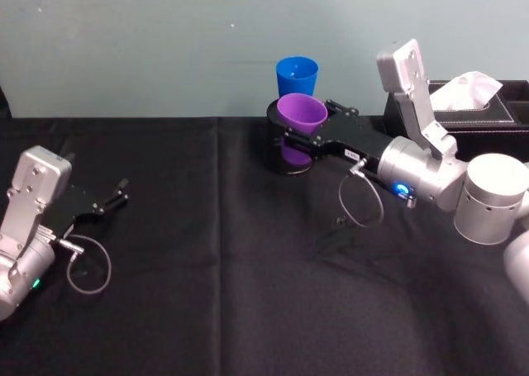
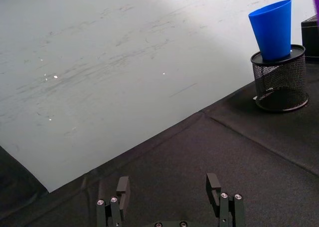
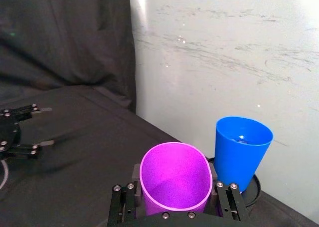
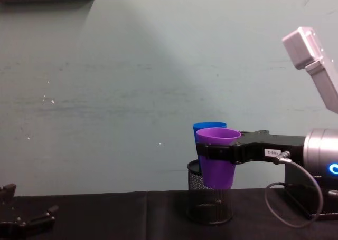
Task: Pick up one cup with a gripper and tap it against the other cup.
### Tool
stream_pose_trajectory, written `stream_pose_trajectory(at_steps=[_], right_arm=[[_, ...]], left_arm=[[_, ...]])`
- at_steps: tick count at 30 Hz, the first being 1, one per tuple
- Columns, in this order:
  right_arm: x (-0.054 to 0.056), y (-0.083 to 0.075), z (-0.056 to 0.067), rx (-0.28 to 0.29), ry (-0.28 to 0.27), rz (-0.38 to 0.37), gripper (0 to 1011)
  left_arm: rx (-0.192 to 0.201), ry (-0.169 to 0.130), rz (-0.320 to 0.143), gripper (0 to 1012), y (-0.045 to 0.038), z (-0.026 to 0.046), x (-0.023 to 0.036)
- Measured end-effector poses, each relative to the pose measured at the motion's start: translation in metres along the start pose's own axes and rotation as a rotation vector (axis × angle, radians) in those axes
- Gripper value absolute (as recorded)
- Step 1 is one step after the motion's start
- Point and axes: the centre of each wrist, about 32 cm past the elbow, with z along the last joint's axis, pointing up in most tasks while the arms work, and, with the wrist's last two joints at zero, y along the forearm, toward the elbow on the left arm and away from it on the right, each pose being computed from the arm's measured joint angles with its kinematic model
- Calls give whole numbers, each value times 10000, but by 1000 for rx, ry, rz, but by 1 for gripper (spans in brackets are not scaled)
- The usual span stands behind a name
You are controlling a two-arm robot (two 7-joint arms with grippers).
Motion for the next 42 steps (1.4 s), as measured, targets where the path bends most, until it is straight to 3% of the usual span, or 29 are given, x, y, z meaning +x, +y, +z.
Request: stream_pose_trajectory(at_steps=[15,42], right_arm=[[195,283,-42,-8,24,-14,724],[407,489,-23,0,36,-24,724]], left_arm=[[0,0,0,1000,0,0,0],[0,0,0,1000,0,0,0]])
